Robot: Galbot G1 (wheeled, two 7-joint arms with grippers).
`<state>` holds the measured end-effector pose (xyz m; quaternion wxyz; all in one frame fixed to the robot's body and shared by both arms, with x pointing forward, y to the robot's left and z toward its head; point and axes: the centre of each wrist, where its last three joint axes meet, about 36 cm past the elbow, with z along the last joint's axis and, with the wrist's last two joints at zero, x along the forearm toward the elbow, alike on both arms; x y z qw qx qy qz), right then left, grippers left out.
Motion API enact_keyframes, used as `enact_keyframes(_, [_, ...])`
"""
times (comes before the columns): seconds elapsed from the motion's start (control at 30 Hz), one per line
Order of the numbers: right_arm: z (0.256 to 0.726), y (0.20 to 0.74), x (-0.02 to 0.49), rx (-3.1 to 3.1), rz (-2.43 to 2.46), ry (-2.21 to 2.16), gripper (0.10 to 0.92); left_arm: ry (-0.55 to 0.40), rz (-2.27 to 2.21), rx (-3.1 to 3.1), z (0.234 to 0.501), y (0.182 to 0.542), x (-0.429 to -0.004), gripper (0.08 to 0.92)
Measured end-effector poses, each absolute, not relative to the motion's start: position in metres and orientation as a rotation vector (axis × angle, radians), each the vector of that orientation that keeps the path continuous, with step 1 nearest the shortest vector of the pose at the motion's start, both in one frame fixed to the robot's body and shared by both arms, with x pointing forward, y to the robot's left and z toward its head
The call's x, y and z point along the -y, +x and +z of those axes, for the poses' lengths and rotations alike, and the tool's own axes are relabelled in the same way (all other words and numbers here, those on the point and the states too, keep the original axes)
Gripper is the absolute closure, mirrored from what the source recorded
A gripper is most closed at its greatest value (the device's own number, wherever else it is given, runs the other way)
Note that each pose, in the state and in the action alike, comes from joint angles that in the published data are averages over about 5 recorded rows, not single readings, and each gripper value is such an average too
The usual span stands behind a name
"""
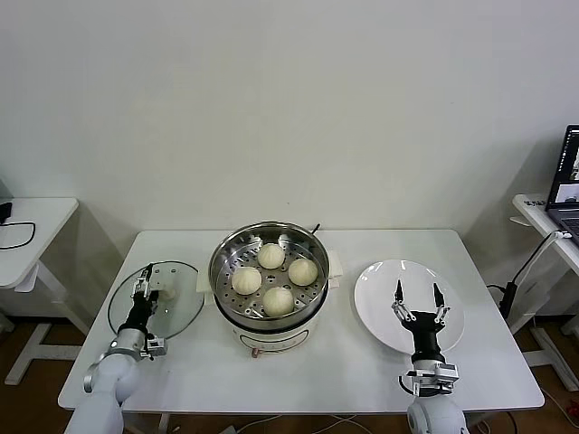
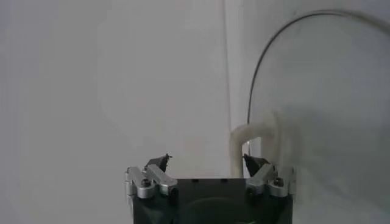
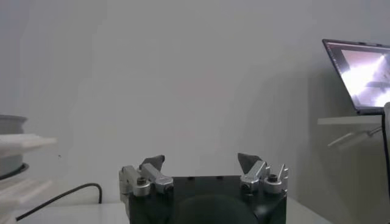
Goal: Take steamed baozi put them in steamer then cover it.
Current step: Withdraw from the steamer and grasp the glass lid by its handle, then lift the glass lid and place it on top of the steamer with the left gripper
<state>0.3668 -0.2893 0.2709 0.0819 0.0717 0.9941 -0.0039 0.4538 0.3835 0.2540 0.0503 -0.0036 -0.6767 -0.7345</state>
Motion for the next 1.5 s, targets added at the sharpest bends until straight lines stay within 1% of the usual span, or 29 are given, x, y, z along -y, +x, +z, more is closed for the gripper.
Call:
enact_keyframes(0.13, [0.273,0.367,0.291,-2.964,-0.015,0.219,0.2,-0.017,-2.224,2.049,0.252,0.459,-0.384,0.259])
enact_keyframes(0.67, [0.276,0.37,0.29,-2.953,-0.015,0.22,0.2,-0.027,-2.187,2.046,0.247,0.461,-0.383,0.726])
enact_keyframes(0.77, [0.276,0.371,0.29,-2.952,-0.016,0.221,0.2,-0.025,-2.182,2.05,0.248,0.46,-0.384,0.791])
enact_keyframes(0.97, [0.275,0.371,0.289,-2.952,-0.013,0.222,0.2,-0.004,-2.173,2.058,0.253,0.456,-0.389,0.806])
enact_keyframes(1.13, [0.274,0.371,0.287,-2.953,-0.012,0.218,0.2,0.053,-2.182,2.071,0.271,0.451,-0.395,0.806])
enact_keyframes(1.23, [0.275,0.372,0.286,-2.952,-0.011,0.214,0.2,0.107,-2.196,2.084,0.289,0.448,-0.4,0.806])
enact_keyframes(1.37, [0.275,0.372,0.285,-2.95,-0.012,0.213,0.2,0.192,-2.222,2.106,0.322,0.444,-0.404,0.806])
enact_keyframes(1.5, [0.275,0.373,0.284,-2.949,-0.011,0.213,0.2,0.259,-2.238,2.157,0.356,0.438,-0.393,0.806])
